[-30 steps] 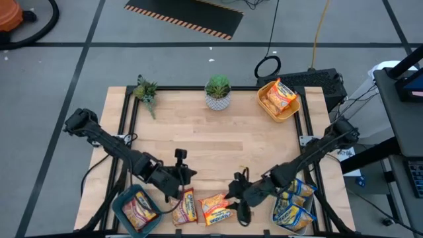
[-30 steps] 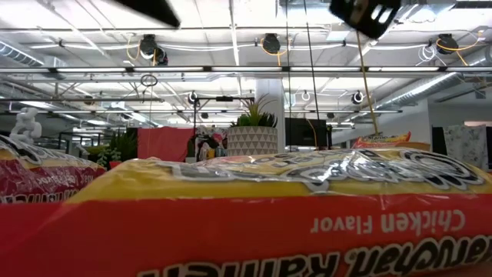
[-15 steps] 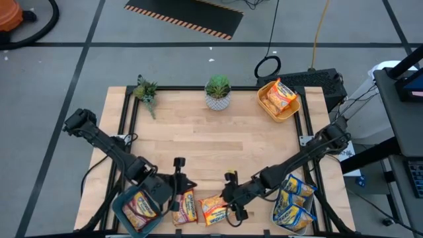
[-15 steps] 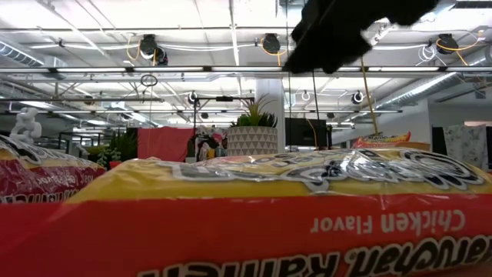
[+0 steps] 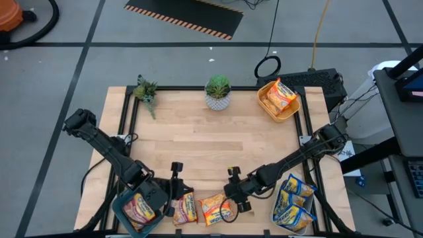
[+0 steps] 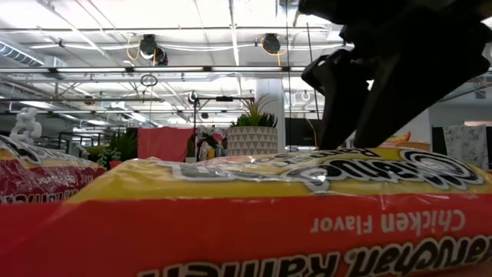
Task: Sort Maruchan noodles
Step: Put the orange noodle pack into the yellow bin
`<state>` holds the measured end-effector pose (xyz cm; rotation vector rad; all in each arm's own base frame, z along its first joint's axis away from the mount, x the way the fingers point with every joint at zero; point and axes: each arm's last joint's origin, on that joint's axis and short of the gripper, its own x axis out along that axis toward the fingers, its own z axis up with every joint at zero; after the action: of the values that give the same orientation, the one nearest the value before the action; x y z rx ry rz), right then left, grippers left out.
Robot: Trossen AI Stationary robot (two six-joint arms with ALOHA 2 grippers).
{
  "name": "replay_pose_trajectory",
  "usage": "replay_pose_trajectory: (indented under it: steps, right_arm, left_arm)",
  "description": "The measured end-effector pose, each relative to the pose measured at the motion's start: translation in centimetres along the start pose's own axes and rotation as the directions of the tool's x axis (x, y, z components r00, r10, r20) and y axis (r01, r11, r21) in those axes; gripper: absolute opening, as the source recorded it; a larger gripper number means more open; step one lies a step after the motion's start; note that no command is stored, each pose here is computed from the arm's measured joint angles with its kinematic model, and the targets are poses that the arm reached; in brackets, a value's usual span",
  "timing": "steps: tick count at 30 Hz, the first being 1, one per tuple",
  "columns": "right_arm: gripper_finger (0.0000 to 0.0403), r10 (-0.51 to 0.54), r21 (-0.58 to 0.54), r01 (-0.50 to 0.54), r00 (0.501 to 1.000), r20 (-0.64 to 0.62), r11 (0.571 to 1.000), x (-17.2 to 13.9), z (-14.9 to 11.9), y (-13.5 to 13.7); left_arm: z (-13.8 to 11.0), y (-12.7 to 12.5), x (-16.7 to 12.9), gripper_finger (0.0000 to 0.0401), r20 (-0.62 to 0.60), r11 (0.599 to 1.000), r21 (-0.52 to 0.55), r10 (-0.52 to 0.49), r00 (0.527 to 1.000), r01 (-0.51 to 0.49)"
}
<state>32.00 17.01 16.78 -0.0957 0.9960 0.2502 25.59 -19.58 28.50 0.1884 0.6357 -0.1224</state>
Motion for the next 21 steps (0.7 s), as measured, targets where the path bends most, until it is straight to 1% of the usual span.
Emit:
replay_pose_trajectory:
  steps: [3,6,9,12,14,17,21]
  right_arm:
    - [0.0179,-0.008,-0.001,0.008,1.000,-0.008,1.000,0.1,-0.1,-0.4]
    - [0.0197,-0.018,-0.008,0.018,1.000,-0.018,1.000,0.3,-0.4,-0.9]
    - [0.0231,-0.019,-0.007,0.019,1.000,-0.001,1.000,0.7,-0.8,-1.3]
    - [0.0268,-0.016,-0.040,0.017,1.000,0.014,0.999,1.2,-1.6,-1.5]
    - [0.0286,-0.011,-0.067,0.013,0.999,0.036,0.998,1.5,-2.2,-1.5]
    - [0.0294,-0.002,-0.109,0.010,0.997,0.072,0.994,2.1,-3.1,-1.6]
    - [0.0282,0.048,-0.155,-0.023,0.986,0.157,0.988,2.6,-4.1,-1.8]
  left_arm:
    - [0.0,-0.1,0.0,0.0017,0.000,1.000,0.001,-0.002,1.000,0.002]
    - [0.0,-0.1,0.0,0.0017,0.000,1.000,-0.001,-0.002,1.000,0.002]
    - [0.0,-0.1,0.0,0.0017,0.000,1.000,-0.011,-0.002,1.000,0.002]
    - [0.0,-0.1,0.0,0.0017,0.000,0.999,-0.034,-0.001,1.000,0.001]
    - [0.0,-0.1,0.0,0.0017,0.000,0.999,-0.042,-0.001,1.000,0.001]
    - [0.0,-0.1,0.0,0.0017,0.000,0.999,-0.053,-0.001,1.000,0.001]
    - [0.0,-0.1,0.0,0.0017,0.000,0.999,-0.049,-0.001,1.000,0.001]
